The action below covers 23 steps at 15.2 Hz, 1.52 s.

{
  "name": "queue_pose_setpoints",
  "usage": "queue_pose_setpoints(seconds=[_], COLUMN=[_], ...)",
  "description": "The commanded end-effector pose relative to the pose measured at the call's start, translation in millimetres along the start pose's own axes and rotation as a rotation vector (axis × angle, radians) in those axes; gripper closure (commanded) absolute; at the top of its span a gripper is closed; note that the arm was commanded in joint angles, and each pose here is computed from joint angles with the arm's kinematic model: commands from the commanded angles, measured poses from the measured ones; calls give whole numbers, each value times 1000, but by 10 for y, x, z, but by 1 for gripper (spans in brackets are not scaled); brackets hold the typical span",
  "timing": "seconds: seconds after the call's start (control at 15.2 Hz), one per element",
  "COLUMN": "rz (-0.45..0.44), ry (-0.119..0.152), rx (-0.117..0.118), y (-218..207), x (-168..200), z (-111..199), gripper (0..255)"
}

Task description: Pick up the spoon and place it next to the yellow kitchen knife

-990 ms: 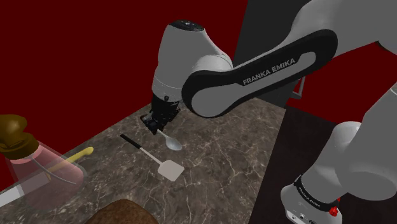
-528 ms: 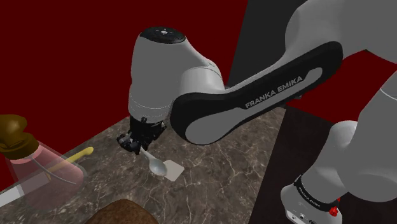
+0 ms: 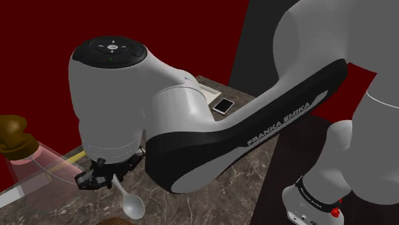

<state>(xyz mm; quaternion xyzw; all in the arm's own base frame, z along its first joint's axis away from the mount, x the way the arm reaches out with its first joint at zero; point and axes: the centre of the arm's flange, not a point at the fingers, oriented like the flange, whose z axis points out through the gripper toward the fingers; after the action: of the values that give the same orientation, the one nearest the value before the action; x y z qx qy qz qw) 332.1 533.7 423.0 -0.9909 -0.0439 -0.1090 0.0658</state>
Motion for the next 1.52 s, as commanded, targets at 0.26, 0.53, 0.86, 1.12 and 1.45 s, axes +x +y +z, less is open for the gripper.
queue_pose_setpoints(seconds=[0.26,0.53,0.86,1.12,1.45], rz=[1,1,1,1,1], ry=[0,0,0,0,0], rx=[0,0,0,0,0], y=[-366,-340,-308,-293,-293], x=[-184,-230,-289,-318,-318], z=[173,378,633,759,759], gripper=[255,255,255,255,255])
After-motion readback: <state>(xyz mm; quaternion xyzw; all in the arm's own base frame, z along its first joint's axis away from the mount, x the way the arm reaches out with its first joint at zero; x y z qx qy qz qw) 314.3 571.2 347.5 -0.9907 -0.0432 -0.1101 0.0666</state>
